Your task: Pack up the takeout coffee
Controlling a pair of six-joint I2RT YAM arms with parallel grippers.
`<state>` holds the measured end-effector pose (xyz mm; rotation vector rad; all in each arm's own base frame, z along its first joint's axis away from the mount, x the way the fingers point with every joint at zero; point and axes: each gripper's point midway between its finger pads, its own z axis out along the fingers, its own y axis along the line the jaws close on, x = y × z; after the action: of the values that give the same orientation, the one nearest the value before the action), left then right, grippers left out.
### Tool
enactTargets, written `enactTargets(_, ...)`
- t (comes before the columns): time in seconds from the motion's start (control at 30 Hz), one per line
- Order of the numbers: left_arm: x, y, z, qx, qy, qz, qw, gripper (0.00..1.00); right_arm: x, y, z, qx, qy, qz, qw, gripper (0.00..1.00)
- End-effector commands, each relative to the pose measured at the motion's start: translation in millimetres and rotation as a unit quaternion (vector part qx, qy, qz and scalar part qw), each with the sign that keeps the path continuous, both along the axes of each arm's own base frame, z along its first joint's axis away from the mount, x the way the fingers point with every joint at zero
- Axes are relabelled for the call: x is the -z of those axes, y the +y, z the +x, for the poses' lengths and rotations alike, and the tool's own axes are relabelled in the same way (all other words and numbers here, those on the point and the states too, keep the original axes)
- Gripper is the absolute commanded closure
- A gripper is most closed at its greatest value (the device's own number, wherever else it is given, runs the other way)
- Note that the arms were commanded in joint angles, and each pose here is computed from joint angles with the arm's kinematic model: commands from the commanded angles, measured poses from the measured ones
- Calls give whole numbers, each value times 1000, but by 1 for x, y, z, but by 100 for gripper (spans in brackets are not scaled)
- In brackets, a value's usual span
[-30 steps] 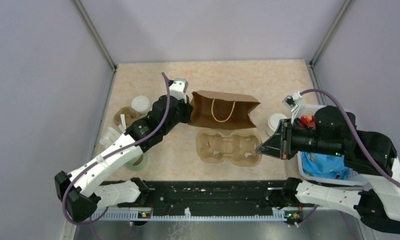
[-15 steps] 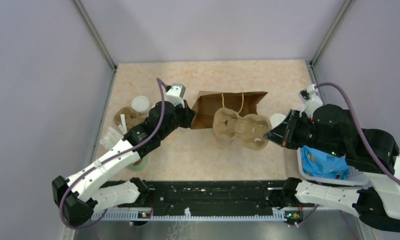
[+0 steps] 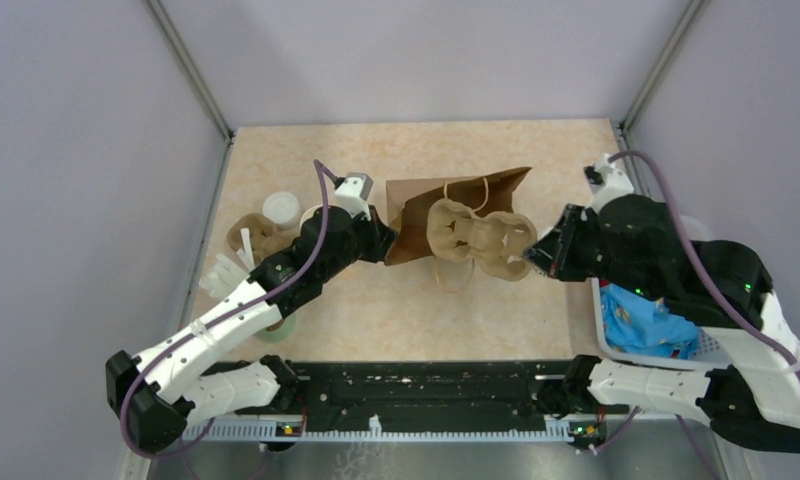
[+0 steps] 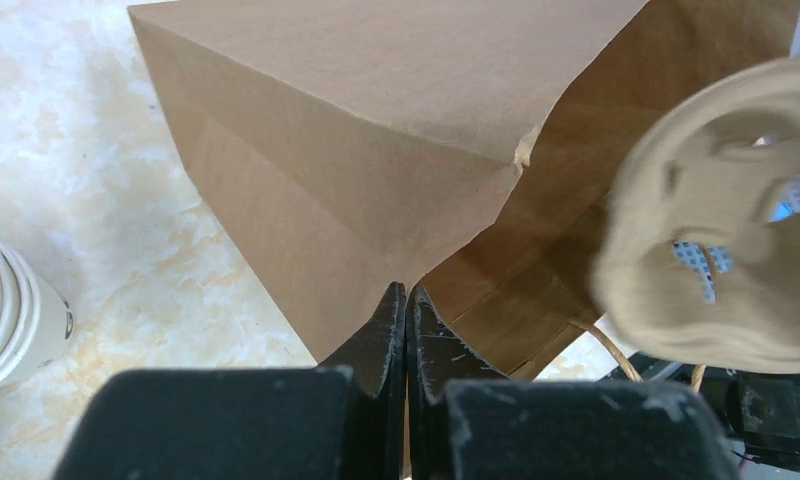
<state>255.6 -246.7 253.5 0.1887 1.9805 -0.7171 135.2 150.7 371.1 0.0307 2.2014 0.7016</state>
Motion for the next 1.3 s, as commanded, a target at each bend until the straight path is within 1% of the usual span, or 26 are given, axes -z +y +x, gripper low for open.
enactTargets(0.0, -10, -4, -6, 6, -1, -33, 999, 100, 4, 9, 17, -29, -30, -70, 997, 100)
enactTargets(0.07, -7, -4, -9, 7, 6, -37, 999, 100, 5, 6, 22, -27, -43, -92, 994, 100)
enactTargets(0.23, 1, -4, -12, 12, 13, -35, 999, 100, -8, 9, 31, -29, -69, -101, 992, 100)
enactTargets(0.4, 1, -3, -10, 10, 9, -30, 999, 100, -9, 4, 38, -12, -68, -132, 989, 100)
enactTargets(0.53, -2, -8, -9, 14, 12, -38, 999, 100, 5, 11, 38, -32, -56, -149, 987, 100)
enactTargets(0.63, -3, -7, -5, -5, 26, -43, 999, 100, 20, 24, 39, -52, -41, -155, 986, 100)
enactTargets(0.77, -11, -7, -2, -19, 30, -56, 998, 100, 24, 28, 42, -52, -38, -167, 984, 100)
enactTargets(0.87, -16, -10, -2, -16, 30, -69, 997, 100, 23, 30, 44, -50, -42, -163, 985, 100)
enactTargets(1.0, -19, -19, -3, -7, 42, -95, 995, 100, 34, 49, 46, -69, -32, -155, 985, 100)
enactTargets(1.1, -18, -27, -5, 3, 53, -112, 992, 100, 39, 59, 54, -62, -34, -149, 986, 100)
enactTargets(1.2, -16, -33, -6, 13, 64, -119, 991, 100, 39, 72, 62, -66, -44, -141, 987, 100)
enactTargets(1.27, -15, -35, -7, 16, 70, -121, 990, 100, 43, 76, 68, -63, -45, -150, 986, 100)
